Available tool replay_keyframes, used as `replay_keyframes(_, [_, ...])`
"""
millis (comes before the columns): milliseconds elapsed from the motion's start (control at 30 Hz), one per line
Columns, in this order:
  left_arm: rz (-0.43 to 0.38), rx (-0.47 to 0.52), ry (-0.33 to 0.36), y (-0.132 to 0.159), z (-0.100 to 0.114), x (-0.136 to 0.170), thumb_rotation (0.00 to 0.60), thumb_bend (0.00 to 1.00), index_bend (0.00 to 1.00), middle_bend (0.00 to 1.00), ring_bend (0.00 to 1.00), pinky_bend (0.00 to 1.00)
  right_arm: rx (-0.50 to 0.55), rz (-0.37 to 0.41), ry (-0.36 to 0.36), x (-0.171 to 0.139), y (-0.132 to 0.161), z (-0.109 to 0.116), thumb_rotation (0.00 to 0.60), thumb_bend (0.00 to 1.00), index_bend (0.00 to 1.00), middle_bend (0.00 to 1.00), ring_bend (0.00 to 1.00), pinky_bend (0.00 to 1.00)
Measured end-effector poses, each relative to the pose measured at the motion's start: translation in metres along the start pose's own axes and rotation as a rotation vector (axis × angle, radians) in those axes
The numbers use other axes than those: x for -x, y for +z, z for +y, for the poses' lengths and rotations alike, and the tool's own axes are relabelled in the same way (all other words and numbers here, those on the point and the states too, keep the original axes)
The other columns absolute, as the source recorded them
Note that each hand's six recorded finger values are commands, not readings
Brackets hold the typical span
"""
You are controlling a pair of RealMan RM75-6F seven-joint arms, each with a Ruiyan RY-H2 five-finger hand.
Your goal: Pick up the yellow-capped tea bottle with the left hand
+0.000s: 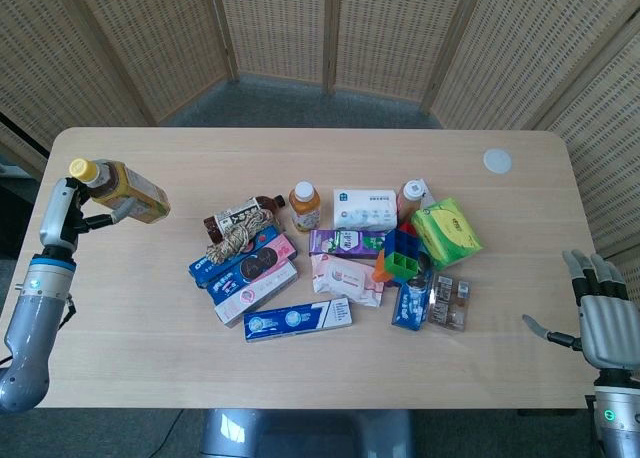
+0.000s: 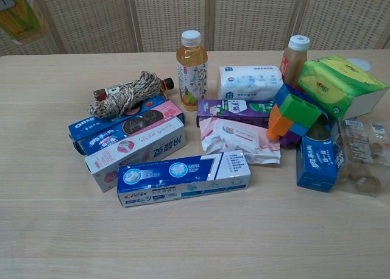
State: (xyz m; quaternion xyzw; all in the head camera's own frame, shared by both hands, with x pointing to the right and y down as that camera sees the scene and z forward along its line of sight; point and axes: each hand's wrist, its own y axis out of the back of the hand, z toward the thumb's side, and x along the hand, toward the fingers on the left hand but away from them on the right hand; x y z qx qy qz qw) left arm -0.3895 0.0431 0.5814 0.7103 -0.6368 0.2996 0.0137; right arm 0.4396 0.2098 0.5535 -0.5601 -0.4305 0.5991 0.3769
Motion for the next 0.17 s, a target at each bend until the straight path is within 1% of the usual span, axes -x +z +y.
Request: replay_keyframes(167, [-0.007, -0.002, -0.002, 0.0029, -0.0019, -0.0015, 0.600, 0.42, 0.66, 0.88, 0.85, 0.67, 0.003, -0.007, -0.005, -0.0018, -0.0019, 0.0013, 0.312, 0.03, 0.00, 0.00, 0.00, 0.00])
